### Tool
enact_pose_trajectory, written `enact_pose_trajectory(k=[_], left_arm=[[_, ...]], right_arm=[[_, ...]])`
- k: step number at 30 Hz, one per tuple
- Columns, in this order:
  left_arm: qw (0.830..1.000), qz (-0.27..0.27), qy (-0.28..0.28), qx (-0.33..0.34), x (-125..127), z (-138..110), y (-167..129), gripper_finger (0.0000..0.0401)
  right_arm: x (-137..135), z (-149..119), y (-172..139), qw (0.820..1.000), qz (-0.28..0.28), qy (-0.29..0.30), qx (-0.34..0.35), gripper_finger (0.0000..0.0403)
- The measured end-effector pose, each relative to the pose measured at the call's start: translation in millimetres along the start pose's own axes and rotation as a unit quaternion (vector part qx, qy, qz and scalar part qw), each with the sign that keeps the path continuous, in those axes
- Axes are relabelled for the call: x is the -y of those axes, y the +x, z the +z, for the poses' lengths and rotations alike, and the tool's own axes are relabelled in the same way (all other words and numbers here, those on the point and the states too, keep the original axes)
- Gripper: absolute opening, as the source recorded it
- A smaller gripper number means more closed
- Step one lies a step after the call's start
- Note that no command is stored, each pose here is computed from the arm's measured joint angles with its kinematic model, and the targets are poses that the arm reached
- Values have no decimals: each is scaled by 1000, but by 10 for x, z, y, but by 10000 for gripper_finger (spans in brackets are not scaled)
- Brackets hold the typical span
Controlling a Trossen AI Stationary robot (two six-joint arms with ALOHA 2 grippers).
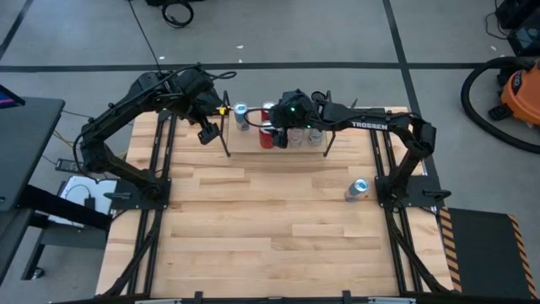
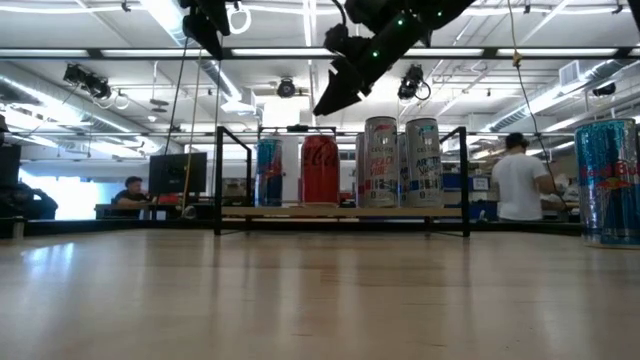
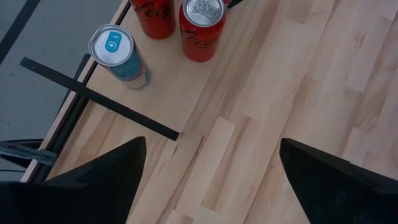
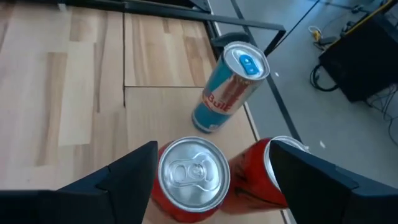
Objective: Place canned beverage on shelf
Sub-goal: Put the blue soda can on the shelf aligned with the other blue soda can
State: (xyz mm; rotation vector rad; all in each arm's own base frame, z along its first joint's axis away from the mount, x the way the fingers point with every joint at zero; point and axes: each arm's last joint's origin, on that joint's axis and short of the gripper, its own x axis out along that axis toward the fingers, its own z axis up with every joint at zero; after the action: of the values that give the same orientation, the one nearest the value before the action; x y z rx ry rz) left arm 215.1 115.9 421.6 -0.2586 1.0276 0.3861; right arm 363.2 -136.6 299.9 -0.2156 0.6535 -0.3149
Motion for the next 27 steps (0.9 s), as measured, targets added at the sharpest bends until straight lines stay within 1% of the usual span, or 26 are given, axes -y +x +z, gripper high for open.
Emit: enact_pose_trajectory(k=[3, 6, 12, 14, 19, 23, 25, 27], left_arm=[[1000, 0, 2, 0, 1, 0, 0, 371], [1000, 0, 11, 0, 2, 0, 0, 371], [1000, 0, 15, 0, 2, -1, 0, 371], [1000, 0, 15, -1, 2, -1, 0, 371], [1000, -1, 14, -9, 2, -18, 0, 371], [1000, -1, 13, -11, 3, -22, 0, 371], [1000, -1, 8, -11, 3, -22, 0, 371], [1000, -1, 2, -11, 3, -22, 0, 371]], right_arm=[[-32, 45, -119, 1000, 1, -20, 3, 314], [-48, 108, -320, 1000, -1, -29, 11, 314], [-45, 176, -816, 1000, 5, 1, 20, 315], [-39, 170, -965, 1000, 8, 2, 17, 315], [-29, 110, -1255, 1000, 2, -5, -9, 321], [-63, 23, -1407, 999, -5, -10, -52, 333], [-85, -18, -1475, 997, -9, 6, -73, 340], [-98, -51, -1549, 995, -16, 35, -87, 345]])
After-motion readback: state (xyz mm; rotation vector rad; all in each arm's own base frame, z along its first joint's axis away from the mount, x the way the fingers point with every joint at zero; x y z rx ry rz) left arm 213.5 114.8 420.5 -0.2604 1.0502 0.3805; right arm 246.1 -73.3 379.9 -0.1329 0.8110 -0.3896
